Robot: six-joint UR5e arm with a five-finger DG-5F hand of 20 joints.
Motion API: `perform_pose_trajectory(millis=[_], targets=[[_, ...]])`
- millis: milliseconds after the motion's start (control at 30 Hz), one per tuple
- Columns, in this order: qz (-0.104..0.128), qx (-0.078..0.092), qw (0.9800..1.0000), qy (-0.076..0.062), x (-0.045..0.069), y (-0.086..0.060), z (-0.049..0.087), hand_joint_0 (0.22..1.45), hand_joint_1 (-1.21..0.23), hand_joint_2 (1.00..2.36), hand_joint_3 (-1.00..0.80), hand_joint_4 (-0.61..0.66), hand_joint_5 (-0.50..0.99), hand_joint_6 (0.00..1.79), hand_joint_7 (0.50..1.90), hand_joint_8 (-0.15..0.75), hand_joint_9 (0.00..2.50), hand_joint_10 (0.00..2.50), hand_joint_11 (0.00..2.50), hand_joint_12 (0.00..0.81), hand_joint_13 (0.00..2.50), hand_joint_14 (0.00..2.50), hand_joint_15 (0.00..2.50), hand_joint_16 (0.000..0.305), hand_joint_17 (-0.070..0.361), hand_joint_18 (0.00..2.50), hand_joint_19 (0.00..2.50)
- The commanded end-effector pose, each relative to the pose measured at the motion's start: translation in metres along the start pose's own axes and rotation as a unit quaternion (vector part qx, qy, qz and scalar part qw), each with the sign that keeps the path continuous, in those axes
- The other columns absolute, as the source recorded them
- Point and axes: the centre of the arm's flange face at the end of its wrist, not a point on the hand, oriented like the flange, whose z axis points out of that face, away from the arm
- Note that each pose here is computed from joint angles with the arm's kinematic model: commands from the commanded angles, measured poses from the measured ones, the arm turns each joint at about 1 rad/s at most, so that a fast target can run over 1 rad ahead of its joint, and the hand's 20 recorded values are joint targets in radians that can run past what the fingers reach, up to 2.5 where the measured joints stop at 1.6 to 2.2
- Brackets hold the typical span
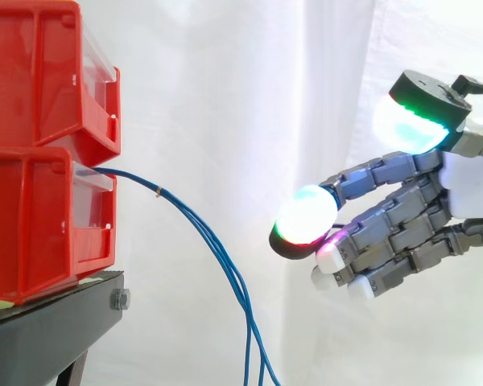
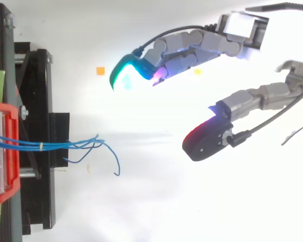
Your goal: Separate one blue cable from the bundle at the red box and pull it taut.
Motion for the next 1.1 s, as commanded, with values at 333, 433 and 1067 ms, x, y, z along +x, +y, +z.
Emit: perform_pose_trajectory(millis=[333,433,1067], targets=[[-0.042,0.009,0.9991,-0.003,-0.004,-0.005,0.000,0.54,-0.63,1.00,-0.50,0.27,-0.22,0.50,0.75,0.281,0.61,0.00,0.18,0.322,0.47,0.00,0.08,0.037,0.083,0.33,0.21],[-0.044,0.012,0.9990,0.000,-0.002,-0.004,-0.001,0.54,-0.63,1.00,-0.50,0.27,-0.21,0.50,0.75,0.281,0.61,0.01,0.18,0.322,0.47,0.00,0.08,0.037,0.083,0.33,0.21],[-0.026,-0.026,0.9993,-0.011,0.031,-0.032,0.060,0.54,-0.61,1.00,-0.50,0.29,-0.20,0.50,0.77,0.287,0.61,0.00,0.18,0.329,0.47,0.00,0.09,0.038,0.085,0.33,0.24]])
